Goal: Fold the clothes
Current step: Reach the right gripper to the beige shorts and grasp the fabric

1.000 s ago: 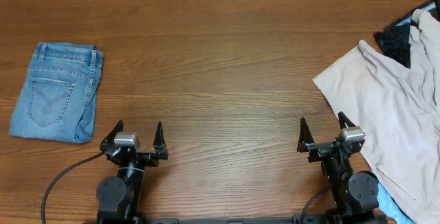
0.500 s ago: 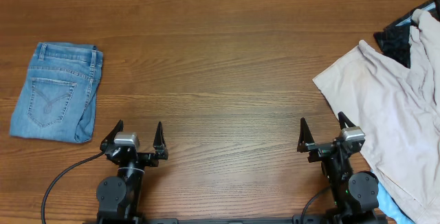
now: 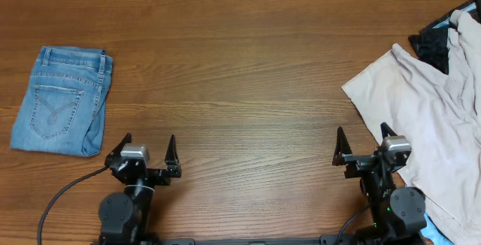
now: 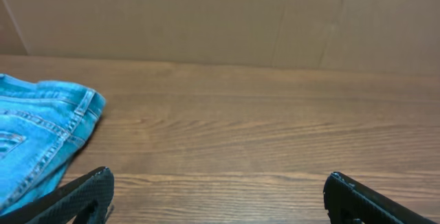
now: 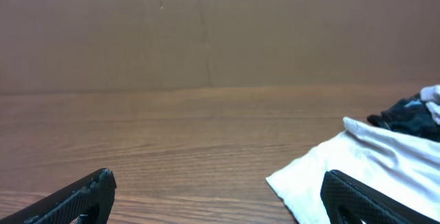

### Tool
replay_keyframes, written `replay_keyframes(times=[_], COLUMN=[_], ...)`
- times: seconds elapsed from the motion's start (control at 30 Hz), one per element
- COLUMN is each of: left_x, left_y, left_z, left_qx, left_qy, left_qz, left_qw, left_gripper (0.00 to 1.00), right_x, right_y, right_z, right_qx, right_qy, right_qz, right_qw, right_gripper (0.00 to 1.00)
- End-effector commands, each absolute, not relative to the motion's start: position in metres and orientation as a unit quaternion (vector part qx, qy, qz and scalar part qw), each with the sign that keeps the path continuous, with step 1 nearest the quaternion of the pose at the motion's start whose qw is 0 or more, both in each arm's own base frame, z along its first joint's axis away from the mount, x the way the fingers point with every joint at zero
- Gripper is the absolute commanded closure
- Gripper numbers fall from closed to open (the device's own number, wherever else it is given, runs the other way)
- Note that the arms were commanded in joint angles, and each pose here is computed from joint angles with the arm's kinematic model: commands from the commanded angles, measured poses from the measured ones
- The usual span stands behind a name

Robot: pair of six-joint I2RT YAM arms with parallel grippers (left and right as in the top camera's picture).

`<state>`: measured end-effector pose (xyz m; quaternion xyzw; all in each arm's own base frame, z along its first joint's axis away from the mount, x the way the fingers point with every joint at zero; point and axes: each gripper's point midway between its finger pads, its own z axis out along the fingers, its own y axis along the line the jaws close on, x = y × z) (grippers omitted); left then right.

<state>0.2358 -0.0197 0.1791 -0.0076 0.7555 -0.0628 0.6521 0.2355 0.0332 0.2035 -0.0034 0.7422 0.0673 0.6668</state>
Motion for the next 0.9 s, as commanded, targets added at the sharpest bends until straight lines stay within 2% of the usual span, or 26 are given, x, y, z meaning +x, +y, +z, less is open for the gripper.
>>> replay_keyframes(times=[0.0, 0.33, 0.47, 0.6, 0.87], left_x=[0.237, 0.266, 0.282, 0.293, 0.307], left_y=[-0.02, -0.027, -0.03, -0.032, -0.036], left_z=[0.2, 0.205, 0.195, 0.185, 0.156], left_qx=[0.003, 0.012, 0.012, 0.012, 0.011], left_qy=[0.761, 0.839, 0.888, 0.914, 0.934], left_qz=[-0.057, -0.059, -0.059, -0.059, -0.064], left_qw=[0.647, 0.541, 0.455, 0.402, 0.35], left_gripper=[0.0, 0.0, 0.0, 0.0, 0.0], right_x=[0.241, 0.286, 0.313, 0.337, 0.359], right_y=[0.026, 0.018, -0.008, -0.021, -0.031], right_z=[0.214, 0.198, 0.168, 0.14, 0.082], right_qx=[0.032, 0.048, 0.082, 0.104, 0.093], right_qy=[0.758, 0.86, 0.916, 0.943, 0.963], right_qz=[0.064, 0.006, -0.037, -0.025, -0.039], right_qw=[0.648, 0.507, 0.391, 0.315, 0.248], right_gripper=[0.0, 0.0, 0.0, 0.0, 0.0])
